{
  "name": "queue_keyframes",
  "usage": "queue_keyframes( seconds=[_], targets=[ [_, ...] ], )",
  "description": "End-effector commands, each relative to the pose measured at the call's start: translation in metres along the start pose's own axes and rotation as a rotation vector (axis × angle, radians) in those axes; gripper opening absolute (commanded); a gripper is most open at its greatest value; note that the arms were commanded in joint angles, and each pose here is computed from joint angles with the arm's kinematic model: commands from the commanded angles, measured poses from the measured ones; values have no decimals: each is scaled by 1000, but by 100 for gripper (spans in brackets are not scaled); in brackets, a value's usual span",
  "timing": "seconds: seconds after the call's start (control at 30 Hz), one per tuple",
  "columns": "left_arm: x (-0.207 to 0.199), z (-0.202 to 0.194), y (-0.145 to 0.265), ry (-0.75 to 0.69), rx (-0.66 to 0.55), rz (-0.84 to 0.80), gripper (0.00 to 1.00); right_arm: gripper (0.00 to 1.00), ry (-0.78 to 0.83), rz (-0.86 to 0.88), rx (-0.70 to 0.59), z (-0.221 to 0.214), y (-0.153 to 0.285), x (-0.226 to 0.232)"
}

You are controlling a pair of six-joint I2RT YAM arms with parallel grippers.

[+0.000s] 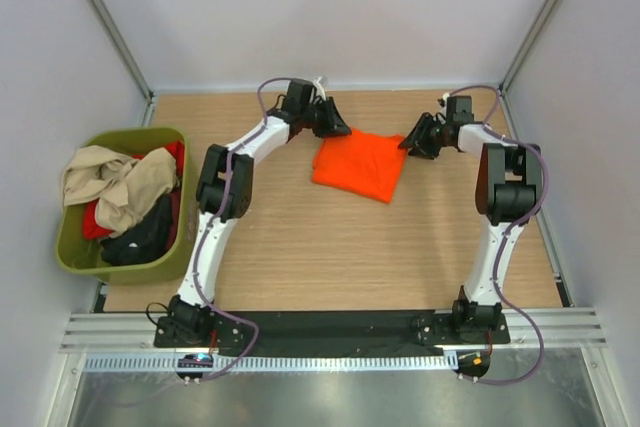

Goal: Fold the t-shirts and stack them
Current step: Fold the tshirt

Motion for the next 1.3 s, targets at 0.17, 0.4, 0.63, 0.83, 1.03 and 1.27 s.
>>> queue_keyframes(
  seconds=[0.17, 0.4, 0.63, 0.83, 1.03, 1.27],
  targets=[
    [11, 69, -20, 84, -208, -128, 25, 40, 90, 131, -67, 26, -6, 21],
    [52, 75, -32, 146, -282, -107, 28, 34, 39, 134, -136, 27, -23, 8],
    [60, 75, -35, 159, -288, -130, 28, 55, -9, 84, -178, 35, -25, 0],
    [40, 104, 7, 110, -315, -142, 31, 58, -31, 89, -220, 60, 12, 19],
    [26, 111, 63, -3, -276, 67, 32, 38, -15, 239, -132, 41, 45, 65],
    [-10, 86, 107, -45, -251, 103, 34, 31, 41, 384, -56, 15, 38, 100]
  ],
)
Point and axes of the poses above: each gripper's point midway between its finger pads, its own y axis back along the fingers, its own x axis along the line the jaws close on, z = x × y, the point moved 3 cm from there along y, back along the fingers, and after that the axes turned 7 degrees about -y, right-handed, at the moved point
